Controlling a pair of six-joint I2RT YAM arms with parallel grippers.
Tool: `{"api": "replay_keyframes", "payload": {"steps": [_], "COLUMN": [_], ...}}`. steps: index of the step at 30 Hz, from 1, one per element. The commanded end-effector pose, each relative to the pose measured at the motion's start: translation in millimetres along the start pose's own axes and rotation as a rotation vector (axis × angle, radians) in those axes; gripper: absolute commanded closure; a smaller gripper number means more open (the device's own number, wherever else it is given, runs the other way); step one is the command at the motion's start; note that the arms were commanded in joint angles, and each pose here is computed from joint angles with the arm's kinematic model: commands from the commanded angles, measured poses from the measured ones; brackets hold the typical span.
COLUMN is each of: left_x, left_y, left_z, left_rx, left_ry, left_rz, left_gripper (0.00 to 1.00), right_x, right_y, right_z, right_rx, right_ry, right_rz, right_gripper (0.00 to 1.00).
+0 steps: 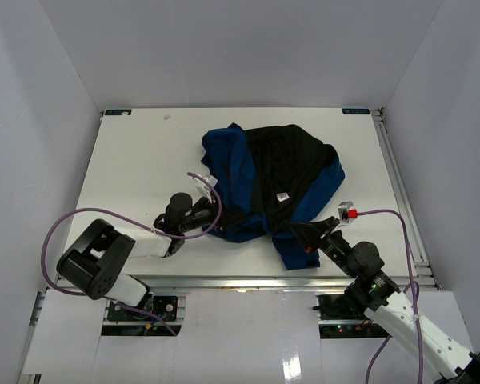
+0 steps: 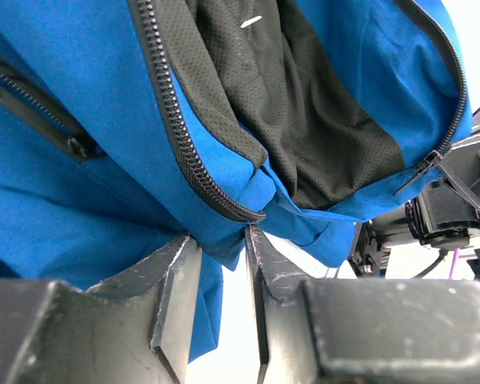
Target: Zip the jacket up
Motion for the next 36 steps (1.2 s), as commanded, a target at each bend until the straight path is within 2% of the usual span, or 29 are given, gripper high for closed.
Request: {"api": "replay_keyframes", "payload": {"steps": [1, 4, 9, 14, 19, 23, 26, 36], "left_x": [7.6, 9.2, 10.0, 4.0, -2.0, -8.9, -12.5, -24.7], "left_y": [-18.8, -19.5, -19.5, -26.2, -34.5, -36.8, -40.0, -21.5], "left_z": [-15.6, -17.5, -19.2, -27.9, -47.8, -65.9, -70.6, -99.6], "left_rx": [0.034, 0.029, 0.032, 0.114, 0.176, 0.239, 0.292, 0.354], "left_ry": [0.086, 0.1, 0.108, 0.129, 0.218, 0.315, 0.33, 0.505], "left_rz": [-0.042, -0.037, -0.02, -0.002, 0.022, 0.058, 0.073, 0.099], "left_gripper": [0.65, 0.75, 1.0, 1.0, 1.0, 1.0, 1.0, 1.0], "right_x": [-5.7, -5.7, -5.7, -0.7, 13.0, 21.9, 24.2, 24.3], "right_y": [36.9, 38.4, 39.5, 32.8, 20.6, 24.5, 29.1, 23.5], "right_z": [-30.2, -31.3, -33.0, -20.3, 7.9, 22.8, 29.0, 57.9], "right_rx": [0.002, 0.003, -0.002, -0.049, -0.174, -0.254, -0.285, -0.37], "right_ry": [0.033, 0.035, 0.04, -0.004, -0.119, -0.229, -0.291, -0.456], "right_rz": [0.057, 0.061, 0.065, 0.08, 0.119, 0.159, 0.176, 0.176], "right_gripper": [0.92, 0.92, 0.92, 0.92, 0.92, 0.92, 0.92, 0.92]}}
Point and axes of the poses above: each gripper's point midway between its finger pads, its own x axis out along the fingers, its own z axis along the line the jaws close on, y = z × x, the point moved 1 cm from there along -x, back along the fingers, and after that the axes turned 10 degrees about x, right-handed, at the moved point
